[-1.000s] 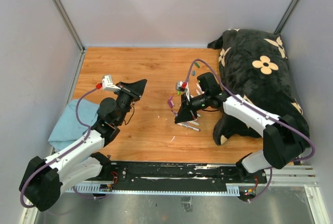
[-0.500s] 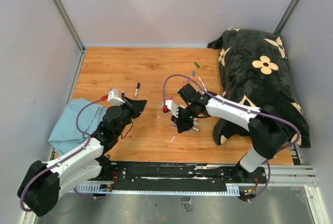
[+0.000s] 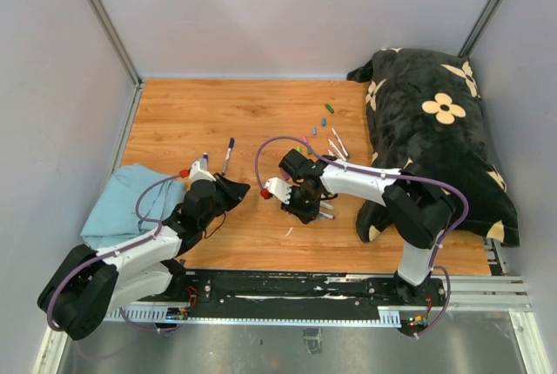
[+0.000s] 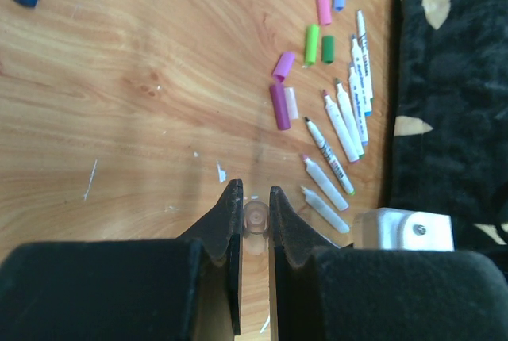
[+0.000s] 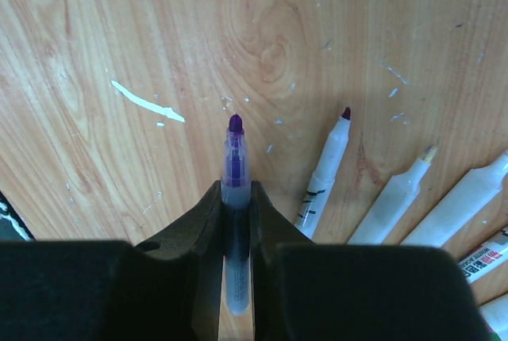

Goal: Open the pen caps
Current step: Place the pen at the center of the board.

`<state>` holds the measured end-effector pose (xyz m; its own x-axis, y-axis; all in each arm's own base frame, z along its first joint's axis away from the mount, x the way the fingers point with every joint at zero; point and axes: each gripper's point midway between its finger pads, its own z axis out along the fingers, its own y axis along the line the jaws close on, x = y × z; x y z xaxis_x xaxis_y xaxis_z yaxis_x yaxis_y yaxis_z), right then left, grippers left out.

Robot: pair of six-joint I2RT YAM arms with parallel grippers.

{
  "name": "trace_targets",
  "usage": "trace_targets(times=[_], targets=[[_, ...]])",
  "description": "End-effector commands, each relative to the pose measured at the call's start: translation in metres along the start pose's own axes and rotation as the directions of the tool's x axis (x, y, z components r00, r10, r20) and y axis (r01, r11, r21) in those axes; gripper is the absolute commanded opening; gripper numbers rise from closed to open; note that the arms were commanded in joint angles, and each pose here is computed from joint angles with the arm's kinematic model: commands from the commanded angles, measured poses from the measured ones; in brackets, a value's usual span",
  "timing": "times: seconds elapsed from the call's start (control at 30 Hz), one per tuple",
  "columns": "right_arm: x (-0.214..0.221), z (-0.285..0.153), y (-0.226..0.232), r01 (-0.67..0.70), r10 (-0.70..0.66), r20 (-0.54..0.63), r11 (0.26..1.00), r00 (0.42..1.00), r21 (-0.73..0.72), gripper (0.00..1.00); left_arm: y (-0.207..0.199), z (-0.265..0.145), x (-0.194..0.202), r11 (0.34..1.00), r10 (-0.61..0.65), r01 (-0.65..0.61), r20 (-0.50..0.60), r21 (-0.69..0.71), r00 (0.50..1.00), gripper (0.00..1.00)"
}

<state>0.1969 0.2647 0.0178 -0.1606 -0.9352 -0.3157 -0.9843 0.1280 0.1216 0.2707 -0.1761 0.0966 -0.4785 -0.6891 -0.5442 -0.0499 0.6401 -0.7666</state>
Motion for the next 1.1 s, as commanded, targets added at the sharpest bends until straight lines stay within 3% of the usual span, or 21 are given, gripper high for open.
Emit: trace_targets(times=[0.0, 0.37, 1.07], targets=[[0.004, 0.000, 0.001, -0.008, 0.010, -0.055, 1.000, 0.998, 0.023, 0.16, -0.004, 0.006, 0.006, 0.999, -0.048, 0.049, -0.031, 0.014, 0.998, 0.00], [0.008, 0.003, 0.001, -0.013, 0.014, -0.083, 1.000, 0.996, 0.016, 0.23, -0.005, 0.006, 0.011, 0.997, -0.077, 0.079, -0.050, 0.020, 0.996, 0.00], [-0.008, -0.022, -0.002, 0.027, -0.027, -0.010, 0.998, 1.000, 0.057, 0.35, -0.004, 0.012, 0.030, 0.992, -0.123, 0.124, -0.144, -0.003, 0.982, 0.00]])
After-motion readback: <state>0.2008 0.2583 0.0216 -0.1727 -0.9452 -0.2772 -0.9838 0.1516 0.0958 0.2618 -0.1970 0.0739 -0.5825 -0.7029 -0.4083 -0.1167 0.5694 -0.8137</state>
